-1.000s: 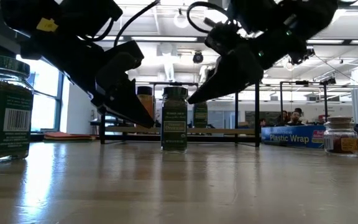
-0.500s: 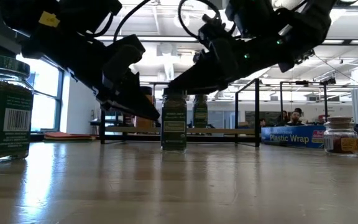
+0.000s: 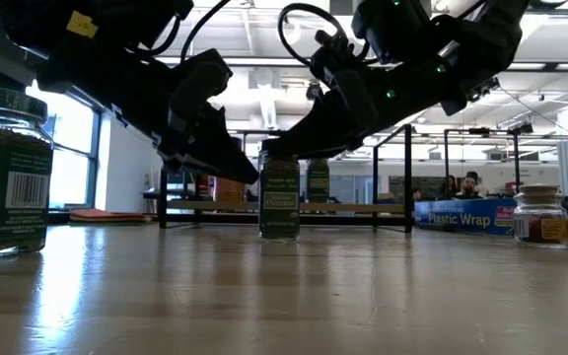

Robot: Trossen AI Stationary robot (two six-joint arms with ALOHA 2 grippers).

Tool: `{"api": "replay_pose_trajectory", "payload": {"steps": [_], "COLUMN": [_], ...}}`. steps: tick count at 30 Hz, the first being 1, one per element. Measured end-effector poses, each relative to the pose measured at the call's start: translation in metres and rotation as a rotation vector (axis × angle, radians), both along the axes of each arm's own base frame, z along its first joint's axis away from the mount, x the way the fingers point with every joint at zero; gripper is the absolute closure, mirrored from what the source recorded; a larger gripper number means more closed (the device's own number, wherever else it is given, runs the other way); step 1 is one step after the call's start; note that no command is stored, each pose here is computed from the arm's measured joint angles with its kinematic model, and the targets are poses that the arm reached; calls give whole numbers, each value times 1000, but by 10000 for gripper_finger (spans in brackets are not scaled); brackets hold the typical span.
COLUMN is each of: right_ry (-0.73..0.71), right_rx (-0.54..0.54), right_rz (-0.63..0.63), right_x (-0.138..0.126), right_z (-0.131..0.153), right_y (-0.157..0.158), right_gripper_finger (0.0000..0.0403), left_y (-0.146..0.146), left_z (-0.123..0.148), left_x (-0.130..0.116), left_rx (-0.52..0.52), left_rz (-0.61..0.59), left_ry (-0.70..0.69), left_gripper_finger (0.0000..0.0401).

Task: Shelf spices
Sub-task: Put the green seasoning bottle on the shelf aligned with the other green seasoning bottles

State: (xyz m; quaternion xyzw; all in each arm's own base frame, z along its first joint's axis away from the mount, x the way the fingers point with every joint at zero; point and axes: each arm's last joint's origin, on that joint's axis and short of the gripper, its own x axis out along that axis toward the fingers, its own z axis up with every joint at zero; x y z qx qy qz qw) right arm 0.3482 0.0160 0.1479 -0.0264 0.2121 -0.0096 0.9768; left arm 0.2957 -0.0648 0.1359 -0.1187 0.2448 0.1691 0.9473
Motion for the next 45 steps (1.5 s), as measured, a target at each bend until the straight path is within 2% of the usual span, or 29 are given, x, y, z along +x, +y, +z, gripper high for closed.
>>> {"api": "replay_pose_trajectory", "payload": {"steps": [6,11,27,33,38,42,45], "right_ry": [8,-1,-54,-90,-88,-89,-92], "right_rx": [3,60,97,92,16,-60,-113], "right_rz": [-2,-33,-58,-50,-102,-146,-200], "right_x": [0,0,1,-8,-26,-46,-57], "right_z": [0,0,8,34,66,92,104], "right_y": [0,0,-5,-5,-9,-27,-54], "right_gripper_finger": [207,207,209,209,210,210,210], "left_y": [0,0,-5,-9,-13,-15,-15], "left_z": [0,1,-4,3,21,34,38], "left_x": [0,0,-4,-14,-26,-32,-33], "left_rx": [-2,-3,15,8,58,85,91], "left_rz": [-1,0,-21,11,59,73,69], "left_ry": [-5,-8,52,86,71,31,21], "left_gripper_finger": [387,387,387,387,387,387,387]}}
